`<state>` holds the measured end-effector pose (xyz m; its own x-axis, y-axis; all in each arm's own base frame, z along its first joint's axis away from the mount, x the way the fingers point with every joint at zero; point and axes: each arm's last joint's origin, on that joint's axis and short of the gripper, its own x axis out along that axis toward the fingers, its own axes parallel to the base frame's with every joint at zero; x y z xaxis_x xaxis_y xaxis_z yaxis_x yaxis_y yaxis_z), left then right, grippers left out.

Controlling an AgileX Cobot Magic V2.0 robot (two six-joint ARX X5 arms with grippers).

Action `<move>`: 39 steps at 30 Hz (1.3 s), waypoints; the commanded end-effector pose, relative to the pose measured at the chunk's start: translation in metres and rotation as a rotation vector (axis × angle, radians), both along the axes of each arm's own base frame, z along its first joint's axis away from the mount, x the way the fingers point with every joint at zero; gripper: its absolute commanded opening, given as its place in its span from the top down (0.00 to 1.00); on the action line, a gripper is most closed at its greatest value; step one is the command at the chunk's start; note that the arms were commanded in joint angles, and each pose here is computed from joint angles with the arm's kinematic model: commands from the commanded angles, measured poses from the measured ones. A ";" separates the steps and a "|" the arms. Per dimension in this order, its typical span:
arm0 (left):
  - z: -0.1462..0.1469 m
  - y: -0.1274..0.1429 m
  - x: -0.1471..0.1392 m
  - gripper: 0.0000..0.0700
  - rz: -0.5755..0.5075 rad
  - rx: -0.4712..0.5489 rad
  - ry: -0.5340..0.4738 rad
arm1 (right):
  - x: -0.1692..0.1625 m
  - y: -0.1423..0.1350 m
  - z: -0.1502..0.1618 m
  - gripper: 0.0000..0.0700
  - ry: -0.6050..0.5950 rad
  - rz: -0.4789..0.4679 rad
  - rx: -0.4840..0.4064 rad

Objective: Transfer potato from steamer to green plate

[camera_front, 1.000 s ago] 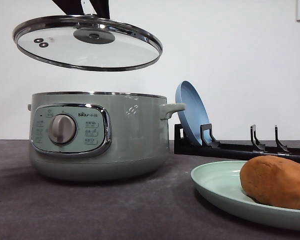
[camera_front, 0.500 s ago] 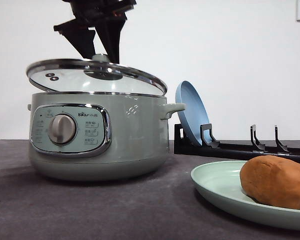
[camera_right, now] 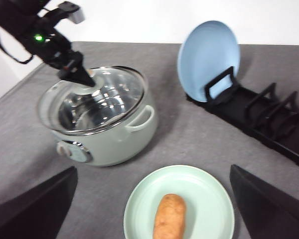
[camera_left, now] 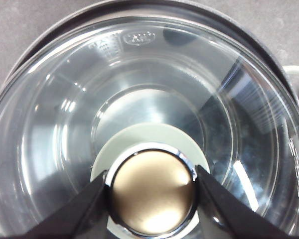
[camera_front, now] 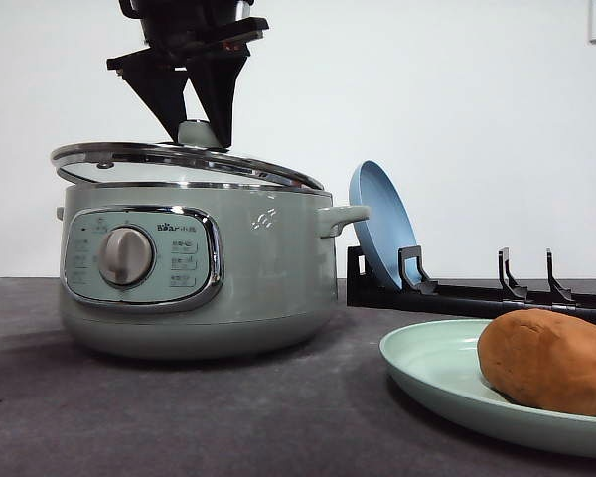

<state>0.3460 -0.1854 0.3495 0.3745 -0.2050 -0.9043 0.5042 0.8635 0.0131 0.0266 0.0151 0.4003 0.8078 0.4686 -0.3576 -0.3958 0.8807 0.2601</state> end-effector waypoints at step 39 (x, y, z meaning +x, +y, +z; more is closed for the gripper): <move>0.000 -0.006 0.006 1.00 -0.017 -0.011 -0.024 | -0.001 -0.001 0.006 0.12 -0.016 -0.011 0.035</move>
<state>0.3494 -0.1876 0.3472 0.3848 -0.2122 -0.8983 0.5108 0.8595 0.0158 0.0268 0.0151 0.4007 0.8103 0.4670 -0.3541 -0.3877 0.8802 0.2737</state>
